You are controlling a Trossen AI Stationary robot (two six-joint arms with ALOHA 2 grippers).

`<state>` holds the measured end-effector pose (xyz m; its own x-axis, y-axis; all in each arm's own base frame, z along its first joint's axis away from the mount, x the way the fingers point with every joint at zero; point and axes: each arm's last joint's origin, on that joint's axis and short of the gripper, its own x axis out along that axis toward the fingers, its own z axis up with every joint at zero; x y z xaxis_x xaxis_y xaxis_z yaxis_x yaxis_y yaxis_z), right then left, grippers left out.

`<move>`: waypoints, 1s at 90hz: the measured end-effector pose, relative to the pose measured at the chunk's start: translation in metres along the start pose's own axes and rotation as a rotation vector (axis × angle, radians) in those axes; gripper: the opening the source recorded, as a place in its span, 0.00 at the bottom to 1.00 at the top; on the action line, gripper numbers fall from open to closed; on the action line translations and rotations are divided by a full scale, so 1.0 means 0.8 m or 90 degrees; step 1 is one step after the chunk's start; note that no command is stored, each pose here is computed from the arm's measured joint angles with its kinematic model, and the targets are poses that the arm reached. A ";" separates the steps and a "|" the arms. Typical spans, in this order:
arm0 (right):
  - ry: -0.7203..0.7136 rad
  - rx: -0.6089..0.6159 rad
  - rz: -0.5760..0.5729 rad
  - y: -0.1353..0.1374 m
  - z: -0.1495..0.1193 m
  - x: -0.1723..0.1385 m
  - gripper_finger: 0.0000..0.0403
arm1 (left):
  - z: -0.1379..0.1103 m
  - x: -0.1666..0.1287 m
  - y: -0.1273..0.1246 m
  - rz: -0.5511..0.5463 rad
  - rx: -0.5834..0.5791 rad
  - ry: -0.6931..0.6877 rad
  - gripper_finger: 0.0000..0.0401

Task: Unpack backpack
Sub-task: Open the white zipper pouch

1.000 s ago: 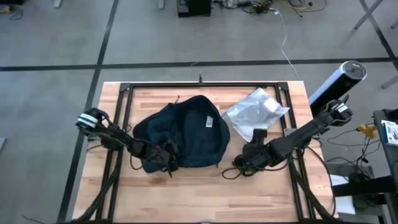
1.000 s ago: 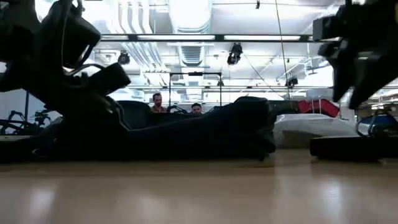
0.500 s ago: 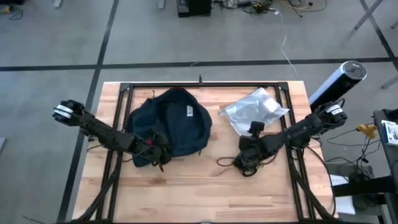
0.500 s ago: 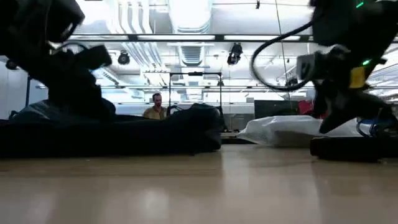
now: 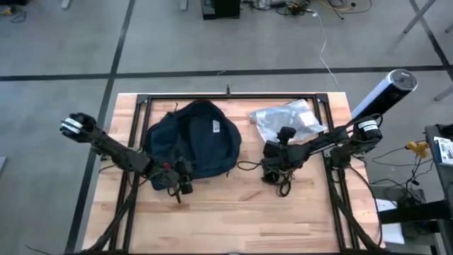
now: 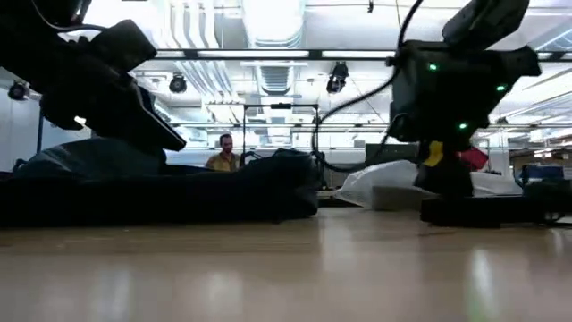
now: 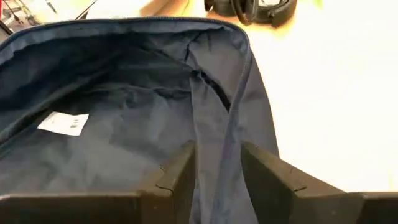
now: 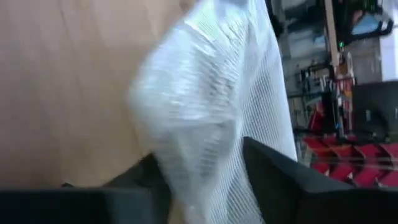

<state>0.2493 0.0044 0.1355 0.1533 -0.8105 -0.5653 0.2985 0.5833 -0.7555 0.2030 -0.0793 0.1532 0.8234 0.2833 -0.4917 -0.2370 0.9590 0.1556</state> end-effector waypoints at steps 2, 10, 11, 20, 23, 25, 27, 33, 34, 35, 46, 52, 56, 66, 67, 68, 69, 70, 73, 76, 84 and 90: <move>-0.010 0.002 0.001 0.000 0.003 -0.001 0.28 | 0.000 -0.001 -0.001 -0.003 -0.002 0.000 0.29; -0.044 0.003 0.008 -0.007 0.016 -0.008 0.06 | 0.000 -0.003 -0.004 -0.012 -0.005 -0.004 0.29; -0.048 0.002 0.009 -0.009 0.018 -0.009 0.05 | 0.000 -0.003 -0.005 -0.013 -0.006 -0.006 0.29; -0.090 0.028 -0.007 -0.030 0.038 -0.028 0.04 | 0.002 -0.004 -0.006 -0.018 0.000 -0.015 0.29; -0.109 0.035 -0.013 -0.039 0.045 -0.037 0.03 | 0.002 -0.004 -0.006 -0.018 0.006 -0.017 0.29; -0.122 0.038 -0.017 -0.045 0.049 -0.044 0.02 | 0.002 -0.004 -0.007 -0.018 0.009 -0.019 0.29; -0.134 0.042 -0.022 -0.051 0.053 -0.051 0.01 | 0.002 -0.004 -0.006 -0.018 0.012 -0.019 0.29; -0.177 0.055 -0.043 -0.073 0.065 -0.076 0.01 | 0.003 -0.003 -0.005 -0.013 0.023 -0.020 0.29; -0.183 0.058 -0.047 -0.076 0.067 -0.080 0.01 | 0.003 -0.003 -0.005 -0.012 0.025 -0.020 0.29; -0.189 0.061 -0.052 -0.081 0.069 -0.084 0.01 | 0.004 -0.003 -0.004 -0.011 0.027 -0.020 0.29; -0.248 0.087 -0.102 -0.127 0.081 -0.130 0.00 | 0.009 0.002 0.003 0.006 0.046 -0.033 0.29; -0.271 0.103 -0.125 -0.153 0.085 -0.153 0.00 | 0.011 0.006 0.009 0.020 0.054 -0.035 0.29; -0.288 0.116 -0.128 -0.172 0.087 -0.168 0.00 | 0.013 0.009 0.013 0.031 0.057 -0.036 0.29; -0.336 0.159 -0.121 -0.213 0.089 -0.202 0.00 | 0.015 0.015 0.026 0.060 0.054 -0.029 0.30; -0.340 0.161 -0.119 -0.216 0.089 -0.204 0.00 | 0.015 0.016 0.027 0.062 0.055 -0.028 0.30; -0.345 0.164 -0.115 -0.219 0.089 -0.207 0.00 | 0.015 0.016 0.028 0.065 0.055 -0.028 0.31; -0.351 0.168 -0.109 -0.222 0.089 -0.209 0.00 | 0.016 0.017 0.028 0.067 0.056 -0.027 0.31; -0.356 0.171 -0.103 -0.225 0.089 -0.211 0.00 | 0.016 0.017 0.029 0.068 0.057 -0.026 0.31; -0.374 0.179 -0.081 -0.233 0.088 -0.216 0.00 | 0.016 0.018 0.031 0.073 0.061 -0.025 0.32; -0.397 0.188 -0.045 -0.237 0.087 -0.219 0.00 | 0.016 0.019 0.032 0.075 0.065 -0.024 0.33; -0.448 0.195 0.076 -0.238 0.086 -0.218 0.00 | 0.017 0.019 0.033 0.066 0.082 -0.027 0.36; -0.445 0.189 0.117 -0.231 0.088 -0.206 0.00 | 0.019 0.020 0.031 0.045 0.098 -0.031 0.37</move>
<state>0.2349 0.0261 0.3914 0.7527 -0.6054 -0.2586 0.4355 0.7525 -0.4940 0.2176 -0.0510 0.1622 0.8321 0.3461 -0.4334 -0.2169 0.9223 0.3199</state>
